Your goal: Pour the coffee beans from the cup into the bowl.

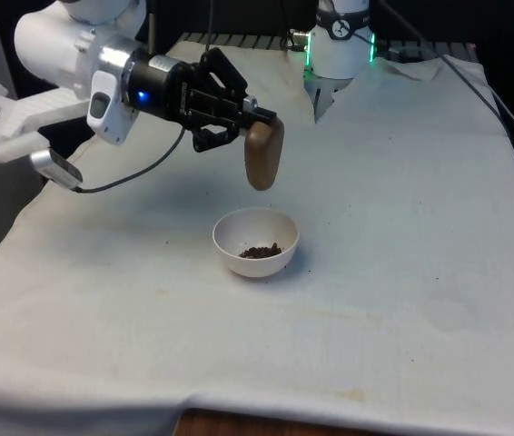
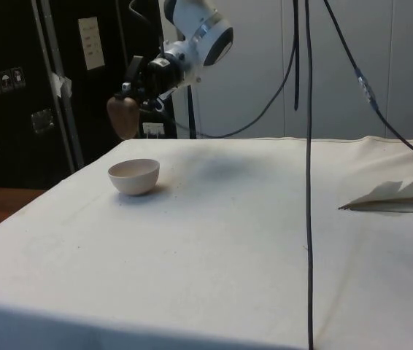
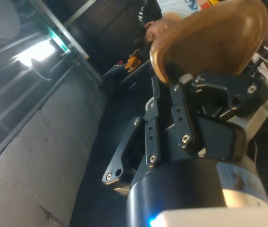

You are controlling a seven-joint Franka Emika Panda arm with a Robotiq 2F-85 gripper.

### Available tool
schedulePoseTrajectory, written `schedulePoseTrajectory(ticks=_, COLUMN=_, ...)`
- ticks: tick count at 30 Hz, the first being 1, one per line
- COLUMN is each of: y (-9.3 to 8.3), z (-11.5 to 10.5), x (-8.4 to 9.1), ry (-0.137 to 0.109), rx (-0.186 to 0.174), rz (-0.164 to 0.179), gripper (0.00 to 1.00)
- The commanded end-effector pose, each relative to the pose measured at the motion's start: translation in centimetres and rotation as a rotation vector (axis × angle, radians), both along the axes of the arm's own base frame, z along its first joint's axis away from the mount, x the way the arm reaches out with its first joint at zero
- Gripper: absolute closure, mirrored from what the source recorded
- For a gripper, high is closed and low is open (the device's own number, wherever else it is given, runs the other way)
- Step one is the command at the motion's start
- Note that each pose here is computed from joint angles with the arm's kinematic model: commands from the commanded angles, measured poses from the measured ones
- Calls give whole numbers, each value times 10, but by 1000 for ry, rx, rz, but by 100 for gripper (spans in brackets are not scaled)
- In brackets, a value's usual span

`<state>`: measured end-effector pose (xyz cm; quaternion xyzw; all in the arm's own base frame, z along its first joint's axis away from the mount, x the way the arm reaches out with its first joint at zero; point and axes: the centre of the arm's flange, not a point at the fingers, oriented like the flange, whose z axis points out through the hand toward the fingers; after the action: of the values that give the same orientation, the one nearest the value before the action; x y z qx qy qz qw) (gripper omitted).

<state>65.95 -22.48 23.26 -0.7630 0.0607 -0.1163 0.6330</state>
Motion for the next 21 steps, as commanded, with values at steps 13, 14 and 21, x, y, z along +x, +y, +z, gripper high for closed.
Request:
schedulePoseTrajectory(ticks=13, y=5, z=15, x=-3, ry=14, rx=-84, rz=39, gripper=100)
schedulePoseTrajectory(ticks=14, y=6, z=15, x=-3, ry=15, rx=-89, rz=43, gripper=100)
schedulePoseTrajectory(ticks=21, y=9, z=23, x=-9, ry=11, rx=-121, rz=74, gripper=100)
